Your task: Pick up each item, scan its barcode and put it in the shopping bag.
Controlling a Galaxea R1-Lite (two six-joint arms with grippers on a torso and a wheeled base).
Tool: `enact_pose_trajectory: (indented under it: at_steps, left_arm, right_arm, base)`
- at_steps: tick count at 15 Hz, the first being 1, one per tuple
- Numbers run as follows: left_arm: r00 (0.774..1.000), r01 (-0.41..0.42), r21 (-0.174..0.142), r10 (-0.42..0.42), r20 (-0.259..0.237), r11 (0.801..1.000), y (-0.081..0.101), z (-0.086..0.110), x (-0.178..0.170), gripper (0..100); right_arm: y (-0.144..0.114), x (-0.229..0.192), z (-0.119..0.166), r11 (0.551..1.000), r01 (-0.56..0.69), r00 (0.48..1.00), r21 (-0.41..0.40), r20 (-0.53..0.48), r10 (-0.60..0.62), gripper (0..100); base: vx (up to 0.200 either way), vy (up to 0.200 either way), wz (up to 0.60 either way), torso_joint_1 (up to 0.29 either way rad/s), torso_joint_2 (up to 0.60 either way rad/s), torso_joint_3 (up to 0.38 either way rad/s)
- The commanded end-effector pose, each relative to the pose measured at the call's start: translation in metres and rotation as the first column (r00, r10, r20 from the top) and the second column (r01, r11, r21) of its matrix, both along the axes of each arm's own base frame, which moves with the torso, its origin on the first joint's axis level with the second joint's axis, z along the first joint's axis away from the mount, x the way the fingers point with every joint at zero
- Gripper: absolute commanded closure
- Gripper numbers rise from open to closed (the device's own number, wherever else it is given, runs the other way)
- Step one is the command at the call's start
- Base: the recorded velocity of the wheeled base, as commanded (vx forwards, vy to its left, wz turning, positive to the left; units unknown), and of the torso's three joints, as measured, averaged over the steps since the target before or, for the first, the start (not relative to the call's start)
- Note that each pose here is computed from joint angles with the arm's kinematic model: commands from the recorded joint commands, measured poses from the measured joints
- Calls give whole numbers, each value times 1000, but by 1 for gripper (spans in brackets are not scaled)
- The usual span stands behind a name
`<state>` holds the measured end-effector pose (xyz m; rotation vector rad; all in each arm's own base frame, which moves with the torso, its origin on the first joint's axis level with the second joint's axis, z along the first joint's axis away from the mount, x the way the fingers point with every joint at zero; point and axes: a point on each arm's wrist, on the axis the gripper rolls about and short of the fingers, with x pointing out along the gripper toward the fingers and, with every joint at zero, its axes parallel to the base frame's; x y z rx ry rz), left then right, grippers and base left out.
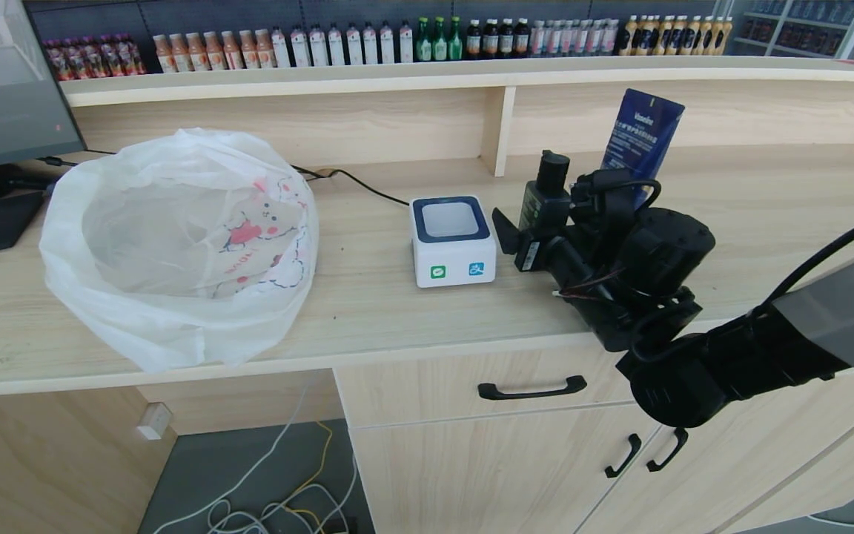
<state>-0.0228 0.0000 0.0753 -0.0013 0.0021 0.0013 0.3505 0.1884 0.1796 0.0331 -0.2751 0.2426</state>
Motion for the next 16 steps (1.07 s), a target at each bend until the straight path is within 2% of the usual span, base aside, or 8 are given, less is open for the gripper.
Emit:
enact_pose_trajectory:
  at_steps: [1, 4, 5, 16]
  left_arm:
    - [1000, 0, 0, 0, 1, 1000, 0, 0, 0, 0]
    - [1000, 0, 0, 0, 1, 1000, 0, 0, 0, 0]
    - [1000, 0, 0, 0, 1, 1000, 0, 0, 0, 0]
    - [1000, 0, 0, 0, 1, 1000, 0, 0, 0, 0]
  right_arm:
    - [0, 0, -1, 1000, 0, 1000, -1, -3, 0, 0]
    - [1, 2, -5, 1000, -1, 1000, -3, -12, 1, 0]
    - [2, 3, -5, 1000, -1, 1000, -3, -12, 1, 100]
    - [1, -14, 12, 999, -26, 1000, 24, 14, 26, 100]
  base:
    - [0, 0, 0, 0, 0, 0]
    - [0, 0, 0, 0, 0, 0]
    - [0, 0, 0, 0, 0, 0]
    - [0, 0, 0, 0, 0, 0]
